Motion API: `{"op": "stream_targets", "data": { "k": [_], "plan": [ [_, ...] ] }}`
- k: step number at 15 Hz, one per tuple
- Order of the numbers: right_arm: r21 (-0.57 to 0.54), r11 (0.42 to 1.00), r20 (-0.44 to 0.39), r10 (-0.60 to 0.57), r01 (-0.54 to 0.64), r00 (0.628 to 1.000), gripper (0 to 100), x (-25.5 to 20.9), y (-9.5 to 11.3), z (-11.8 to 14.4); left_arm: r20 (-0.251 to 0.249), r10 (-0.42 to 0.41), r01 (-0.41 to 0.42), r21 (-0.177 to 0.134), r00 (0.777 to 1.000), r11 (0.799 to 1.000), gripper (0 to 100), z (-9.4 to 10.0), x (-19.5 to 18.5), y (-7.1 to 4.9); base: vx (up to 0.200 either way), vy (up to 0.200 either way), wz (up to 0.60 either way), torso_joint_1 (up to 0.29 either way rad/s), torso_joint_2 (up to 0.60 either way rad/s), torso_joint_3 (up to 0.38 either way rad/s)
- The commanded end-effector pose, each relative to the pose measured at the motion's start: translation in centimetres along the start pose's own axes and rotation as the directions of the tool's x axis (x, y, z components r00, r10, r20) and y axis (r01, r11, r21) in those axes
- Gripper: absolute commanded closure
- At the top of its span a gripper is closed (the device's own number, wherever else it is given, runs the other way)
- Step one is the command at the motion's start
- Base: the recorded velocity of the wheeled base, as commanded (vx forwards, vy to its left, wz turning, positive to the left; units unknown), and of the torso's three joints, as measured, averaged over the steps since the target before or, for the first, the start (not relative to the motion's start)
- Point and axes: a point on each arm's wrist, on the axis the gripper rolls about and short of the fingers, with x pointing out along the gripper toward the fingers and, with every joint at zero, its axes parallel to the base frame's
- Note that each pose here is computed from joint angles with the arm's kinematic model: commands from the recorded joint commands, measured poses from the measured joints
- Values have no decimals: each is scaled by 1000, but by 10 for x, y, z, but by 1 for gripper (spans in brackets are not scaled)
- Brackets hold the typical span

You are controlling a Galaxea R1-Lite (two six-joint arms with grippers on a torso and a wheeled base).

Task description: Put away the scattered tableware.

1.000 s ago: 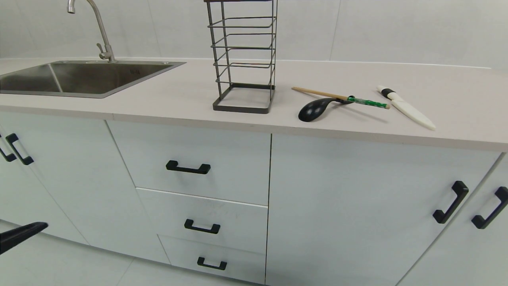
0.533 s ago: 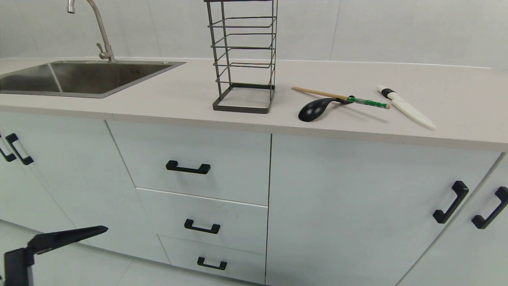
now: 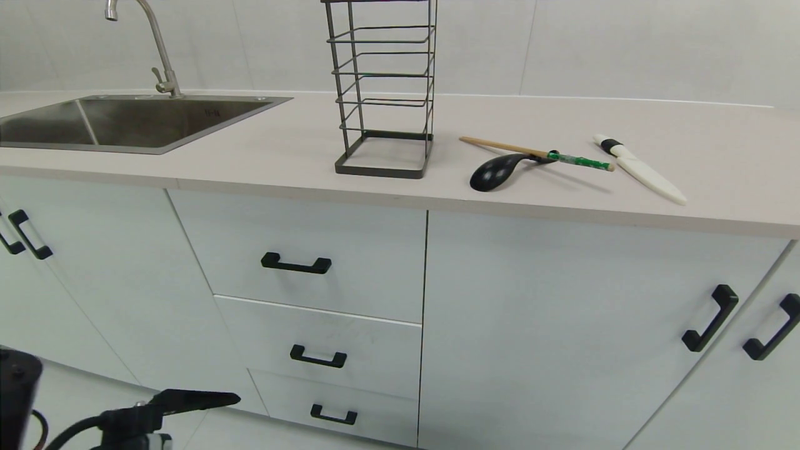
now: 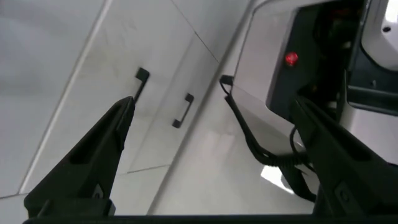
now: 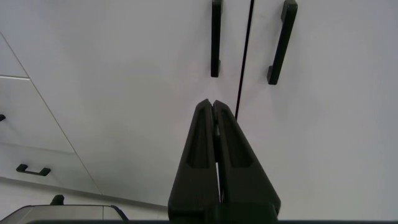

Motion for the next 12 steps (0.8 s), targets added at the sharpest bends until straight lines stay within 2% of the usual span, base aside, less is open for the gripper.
{"op": "stream_targets", "data": {
  "k": [1,3,4,6,7,9,10,11,12],
  "plan": [
    [0,1000,0,1,-1,1000,100,0,0,0,-64,-89,89,-9,994,996,0,-3,18,0,0,0,0,0,0,0],
    [0,1000,-2,1,-1,1000,100,0,0,0,-110,-114,119,35,987,992,0,-5,27,2,0,0,0,0,0,0],
    [0,1000,-2,1,-1,1000,100,0,0,0,-118,-118,124,45,986,991,0,-6,29,2,0,0,0,0,0,0],
    [0,1000,-2,1,-1,1000,100,0,0,0,-148,-119,126,42,982,991,0,-8,32,2,0,0,0,0,0,0],
    [0,1000,0,1,-1,1000,100,0,0,0,-182,-112,123,46,977,991,0,-10,36,3,0,0,0,0,0,0],
    [0,1000,-2,1,-1,1000,100,0,0,0,-252,-83,114,112,964,987,0,-13,47,7,0,0,0,0,0,0],
    [0,1000,-2,1,-1,1000,100,0,0,0,-265,-92,129,127,960,983,0,-14,51,8,0,0,0,0,0,0],
    [0,1000,-2,1,-1,1000,100,0,0,0,-293,-99,151,158,951,976,0,-15,63,12,0,0,0,0,0,0],
    [0,1000,0,1,-1,1000,100,0,0,0,-306,-92,150,171,948,974,0,-15,68,14,0,0,0,0,0,0]
  ]
}}
